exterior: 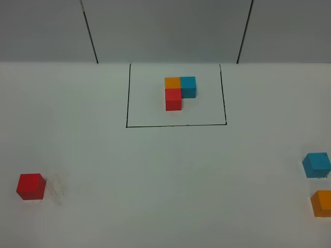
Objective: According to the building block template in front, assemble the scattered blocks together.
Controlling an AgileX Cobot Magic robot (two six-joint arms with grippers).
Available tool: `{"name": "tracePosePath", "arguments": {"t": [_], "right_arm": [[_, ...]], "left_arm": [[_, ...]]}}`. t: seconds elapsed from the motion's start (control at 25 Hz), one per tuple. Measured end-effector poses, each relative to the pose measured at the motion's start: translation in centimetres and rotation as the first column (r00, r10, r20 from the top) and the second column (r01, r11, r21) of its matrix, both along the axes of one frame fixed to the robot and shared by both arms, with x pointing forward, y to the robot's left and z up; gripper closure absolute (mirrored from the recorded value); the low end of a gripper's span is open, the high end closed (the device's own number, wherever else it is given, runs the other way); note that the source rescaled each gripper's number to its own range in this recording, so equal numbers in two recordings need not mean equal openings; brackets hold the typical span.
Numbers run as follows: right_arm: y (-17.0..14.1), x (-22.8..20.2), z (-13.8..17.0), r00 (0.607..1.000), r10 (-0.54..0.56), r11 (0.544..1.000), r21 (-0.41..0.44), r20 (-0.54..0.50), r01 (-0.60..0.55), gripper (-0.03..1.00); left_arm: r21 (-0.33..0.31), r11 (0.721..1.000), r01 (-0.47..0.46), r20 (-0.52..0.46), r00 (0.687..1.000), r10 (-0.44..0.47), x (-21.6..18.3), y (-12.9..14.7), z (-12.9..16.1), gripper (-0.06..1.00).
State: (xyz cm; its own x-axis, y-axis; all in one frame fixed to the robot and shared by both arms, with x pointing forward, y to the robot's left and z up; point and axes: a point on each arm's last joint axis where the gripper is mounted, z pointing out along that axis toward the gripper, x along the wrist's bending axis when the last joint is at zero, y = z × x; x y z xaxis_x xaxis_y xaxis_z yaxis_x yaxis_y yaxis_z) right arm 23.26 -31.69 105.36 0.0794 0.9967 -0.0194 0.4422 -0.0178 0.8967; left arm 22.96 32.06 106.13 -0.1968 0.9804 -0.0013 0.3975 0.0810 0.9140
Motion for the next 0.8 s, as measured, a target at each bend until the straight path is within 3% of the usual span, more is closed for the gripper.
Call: {"name": "tracePosePath", "arguments": {"t": [0.12,0.24,0.52,0.8], "right_arm": [[0.0,0.0,0.0,1.000,0.000,1.000,0.000,0.000,0.000,0.59],[0.0,0.0,0.0,1.000,0.000,1.000,0.000,0.000,0.000,0.59],[0.0,0.0,0.0,1.000,0.000,1.000,0.000,0.000,0.000,0.59],[0.0,0.0,0.0,1.000,0.000,1.000,0.000,0.000,0.000,0.59]], "left_arm": [[0.022,1.000,0.011,0.016,1.000,-0.011,0.0,0.0,1.4,0.15],[0.057,0.998,0.028,-0.019,0.999,-0.027,0.9,0.0,2.8,0.17],[0.073,0.996,0.052,-0.137,0.990,-0.041,5.3,-0.2,5.1,0.17],[0.065,0.995,0.074,-0.376,0.926,-0.044,11.0,-0.5,3.3,0.17]]}}
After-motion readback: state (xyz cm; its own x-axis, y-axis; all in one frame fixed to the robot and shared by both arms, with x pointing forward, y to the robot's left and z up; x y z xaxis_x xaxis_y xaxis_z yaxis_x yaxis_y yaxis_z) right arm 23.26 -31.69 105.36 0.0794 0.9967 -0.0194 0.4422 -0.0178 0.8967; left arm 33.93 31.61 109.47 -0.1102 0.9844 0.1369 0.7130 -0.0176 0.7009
